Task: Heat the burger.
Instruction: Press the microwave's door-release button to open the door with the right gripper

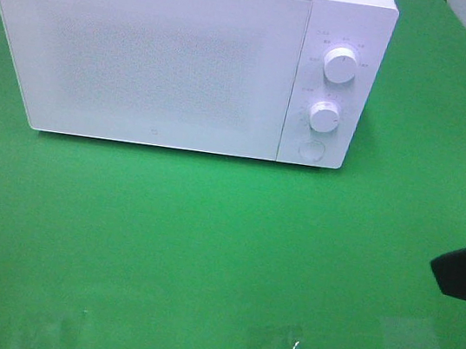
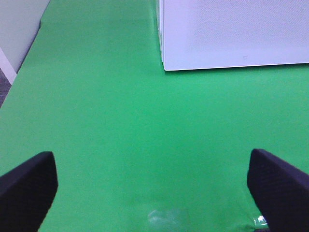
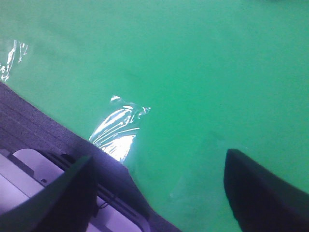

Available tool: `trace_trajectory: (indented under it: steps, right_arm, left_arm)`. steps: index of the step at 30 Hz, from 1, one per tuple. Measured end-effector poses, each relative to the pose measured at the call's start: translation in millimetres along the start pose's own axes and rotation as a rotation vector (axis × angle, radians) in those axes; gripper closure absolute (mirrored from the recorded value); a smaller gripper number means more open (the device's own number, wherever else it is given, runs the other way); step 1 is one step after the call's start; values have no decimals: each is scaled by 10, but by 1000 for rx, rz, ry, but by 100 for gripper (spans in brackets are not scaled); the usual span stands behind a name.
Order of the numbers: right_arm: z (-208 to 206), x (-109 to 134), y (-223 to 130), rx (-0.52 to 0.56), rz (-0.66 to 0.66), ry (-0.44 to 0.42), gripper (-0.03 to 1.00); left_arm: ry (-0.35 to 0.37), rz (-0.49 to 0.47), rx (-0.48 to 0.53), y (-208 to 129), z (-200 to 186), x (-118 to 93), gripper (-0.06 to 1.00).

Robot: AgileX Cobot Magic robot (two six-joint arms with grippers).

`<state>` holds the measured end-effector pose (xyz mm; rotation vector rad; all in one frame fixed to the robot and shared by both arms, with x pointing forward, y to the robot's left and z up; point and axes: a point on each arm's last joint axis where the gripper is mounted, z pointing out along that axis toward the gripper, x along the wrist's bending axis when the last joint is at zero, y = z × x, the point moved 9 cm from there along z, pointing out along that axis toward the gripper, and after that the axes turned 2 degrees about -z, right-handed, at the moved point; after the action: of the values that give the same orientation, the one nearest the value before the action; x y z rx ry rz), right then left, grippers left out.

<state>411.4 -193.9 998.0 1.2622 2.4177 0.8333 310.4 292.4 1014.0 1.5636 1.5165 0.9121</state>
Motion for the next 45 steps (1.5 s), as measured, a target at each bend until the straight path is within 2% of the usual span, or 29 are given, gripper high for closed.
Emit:
trace_trajectory:
  steps: [4,7,8,12,18,20,25,31,38,45]
  right_arm:
    - [-293,-7,-143,-104,-6,-45,27]
    - [-328,-9,-170,-120,-6,-52,27]
    - [-405,-3,-232,-163,3,-61,27]
    - [-509,20,-359,-225,45,-66,27]
    - [-548,-13,-514,-244,131,-91,27]
    - [-570,-95,-647,-272,209,-154,27]
    - [-630,-132,-704,-320,240,-199,27]
    - [-854,-152,-753,-463,269,-284,27]
    - [-976,-150,-798,-540,276,-337,27]
    - [-973,-171,-812,-537,287,-357,27]
  left_arm:
    - [0,0,0,0,0,0,-5]
    - [0,0,0,0,0,0,-5]
    - [0,0,0,0,0,0,-5]
    - [0,0,0,0,0,0,-5]
    - [0,0,0,0,0,0,-5]
    - [0,0,0,0,0,0,-5]
    - [0,0,0,0,0,0,-5]
    - [0,0,0,0,0,0,-5]
    - [0,0,0,0,0,0,-5]
    - [0,0,0,0,0,0,-5]
